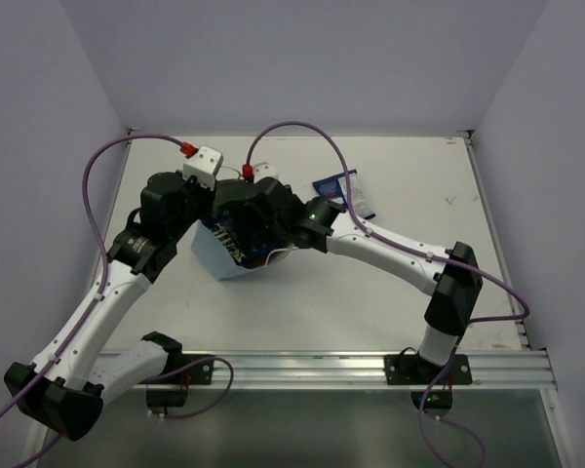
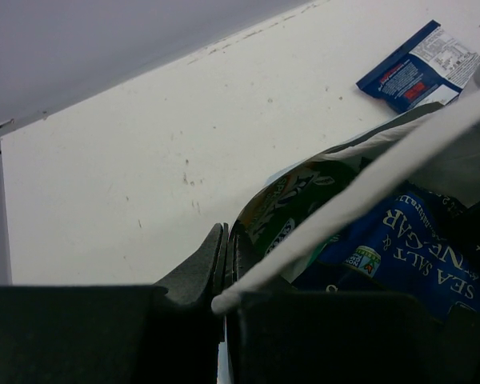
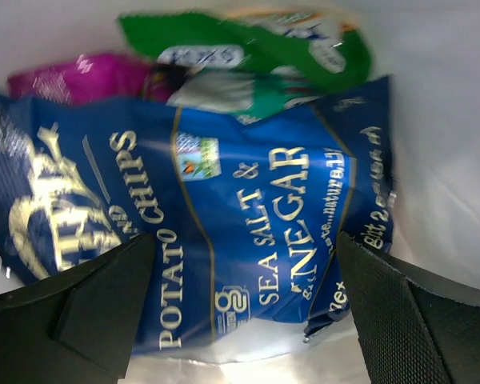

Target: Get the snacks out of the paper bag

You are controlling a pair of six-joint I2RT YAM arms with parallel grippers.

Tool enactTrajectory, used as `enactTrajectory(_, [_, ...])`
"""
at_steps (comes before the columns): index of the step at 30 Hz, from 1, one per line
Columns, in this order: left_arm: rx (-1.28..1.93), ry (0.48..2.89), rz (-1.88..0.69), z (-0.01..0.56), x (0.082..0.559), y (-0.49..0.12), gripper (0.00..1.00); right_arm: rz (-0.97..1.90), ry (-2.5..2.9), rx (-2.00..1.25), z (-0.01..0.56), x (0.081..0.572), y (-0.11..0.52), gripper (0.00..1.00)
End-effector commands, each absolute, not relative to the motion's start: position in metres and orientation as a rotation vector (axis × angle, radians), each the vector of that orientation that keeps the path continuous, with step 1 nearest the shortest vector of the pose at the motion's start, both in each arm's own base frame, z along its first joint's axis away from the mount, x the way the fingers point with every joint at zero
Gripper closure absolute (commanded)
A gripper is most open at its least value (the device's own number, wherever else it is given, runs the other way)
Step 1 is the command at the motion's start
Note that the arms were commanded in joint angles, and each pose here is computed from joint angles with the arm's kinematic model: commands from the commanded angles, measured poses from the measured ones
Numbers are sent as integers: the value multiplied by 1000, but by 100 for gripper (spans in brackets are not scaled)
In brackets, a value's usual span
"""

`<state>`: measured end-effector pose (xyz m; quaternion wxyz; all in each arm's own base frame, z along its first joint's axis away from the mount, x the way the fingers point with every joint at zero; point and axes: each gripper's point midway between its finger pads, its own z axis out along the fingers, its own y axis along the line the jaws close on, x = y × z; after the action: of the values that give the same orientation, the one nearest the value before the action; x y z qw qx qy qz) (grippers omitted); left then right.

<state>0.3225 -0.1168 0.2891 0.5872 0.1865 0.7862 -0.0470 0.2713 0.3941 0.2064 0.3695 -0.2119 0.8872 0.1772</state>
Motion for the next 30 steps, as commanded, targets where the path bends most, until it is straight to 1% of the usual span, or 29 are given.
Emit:
enactTrajectory(1, [360, 1635, -168, 346, 326, -122, 100, 383, 2242, -338, 223, 287, 379, 1])
enactTrajectory(4, [358, 1637, -168, 344, 326, -122, 100, 360, 2259, -332, 214, 288, 377, 1])
enactTrajectory(5, [358, 1639, -167, 344, 326, -122, 100, 358, 2263, -335, 212, 287, 377, 3])
enactTrajectory(8, [359, 1645, -168, 342, 327, -122, 100, 335, 2281, -355, 200, 288, 378, 19])
enactTrajectory(9, [358, 1647, -169, 341, 327, -122, 100, 331, 2288, -366, 197, 287, 379, 29])
enactTrajectory(12, [359, 1646, -170, 341, 326, -122, 100, 341, 2309, -393, 188, 285, 384, 39])
enactTrajectory(14, [358, 1644, -170, 342, 326, -122, 100, 346, 2315, -398, 186, 284, 385, 42])
enactTrajectory(16, [358, 1644, -170, 343, 326, -122, 100, 331, 2307, -392, 190, 285, 380, 39])
enactTrajectory(17, [359, 1645, -170, 342, 326, -122, 100, 329, 2295, -383, 195, 285, 378, 35])
enactTrajectory(18, [357, 1648, -167, 341, 326, -122, 100, 301, 2274, -372, 199, 288, 372, 26])
enactTrajectory(21, [357, 1651, -163, 340, 327, -121, 100, 275, 2217, -351, 220, 293, 361, 19])
enactTrajectory(24, [355, 1650, -164, 341, 327, -121, 100, 232, 2188, -331, 227, 297, 351, 18])
enactTrajectory(30, [353, 1652, -148, 341, 327, -119, 100, 206, 2227, -331, 216, 296, 347, 16])
